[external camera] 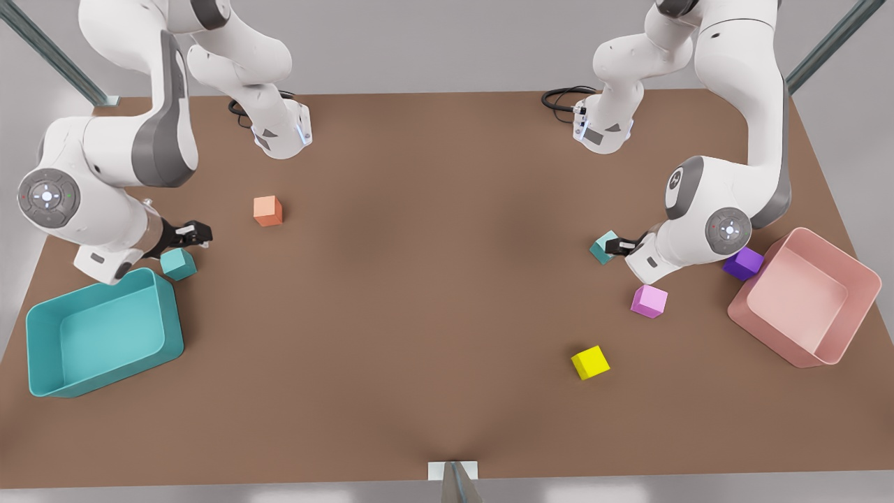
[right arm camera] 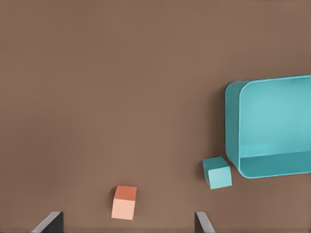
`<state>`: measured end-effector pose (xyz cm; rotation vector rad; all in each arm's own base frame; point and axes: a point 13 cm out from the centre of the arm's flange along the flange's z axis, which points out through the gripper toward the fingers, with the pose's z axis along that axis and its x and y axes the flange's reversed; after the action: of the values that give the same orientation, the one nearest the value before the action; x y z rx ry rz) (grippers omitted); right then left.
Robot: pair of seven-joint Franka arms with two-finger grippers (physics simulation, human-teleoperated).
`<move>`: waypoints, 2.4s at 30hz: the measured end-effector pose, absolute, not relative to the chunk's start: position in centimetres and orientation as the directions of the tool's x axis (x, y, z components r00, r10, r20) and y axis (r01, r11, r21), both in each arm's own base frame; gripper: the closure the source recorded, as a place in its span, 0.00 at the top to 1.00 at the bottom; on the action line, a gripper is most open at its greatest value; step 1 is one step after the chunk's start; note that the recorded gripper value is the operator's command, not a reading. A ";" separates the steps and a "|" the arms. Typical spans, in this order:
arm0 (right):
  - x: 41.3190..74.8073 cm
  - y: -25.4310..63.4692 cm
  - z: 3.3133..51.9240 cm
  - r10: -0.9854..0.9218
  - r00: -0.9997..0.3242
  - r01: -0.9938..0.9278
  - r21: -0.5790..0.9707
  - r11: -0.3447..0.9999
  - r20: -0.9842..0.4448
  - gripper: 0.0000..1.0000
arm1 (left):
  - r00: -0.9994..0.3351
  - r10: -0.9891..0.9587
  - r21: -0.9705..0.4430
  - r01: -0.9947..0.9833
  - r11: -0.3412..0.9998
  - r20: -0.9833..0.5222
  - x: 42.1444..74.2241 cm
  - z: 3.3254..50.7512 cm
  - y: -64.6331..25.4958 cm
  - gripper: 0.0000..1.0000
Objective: Stack the two blue cubes on top of each other
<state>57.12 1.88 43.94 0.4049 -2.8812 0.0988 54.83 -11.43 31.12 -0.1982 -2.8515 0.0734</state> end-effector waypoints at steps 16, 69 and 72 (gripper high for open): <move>55.6 -18.1 28.7 -0.187 -0.915 -0.176 0.062 0.982 0.359 1.00 | -0.953 0.135 -0.068 0.121 0.990 0.272 54.9 31.1 -11.4 1.00; 43.1 -23.6 10.7 -0.556 -0.829 -0.542 0.155 0.826 0.063 1.00 | -0.952 0.130 -0.069 0.116 0.991 0.278 54.9 30.7 -11.5 1.00; 42.7 -23.8 10.0 -0.555 -0.829 -0.539 0.169 0.826 0.069 1.00 | -0.952 0.130 -0.069 0.116 0.991 0.278 54.9 30.7 -11.5 1.00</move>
<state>42.72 -23.82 10.00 0.8690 -2.8910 -0.2158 54.92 -11.46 30.74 -0.1795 -2.8496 0.0744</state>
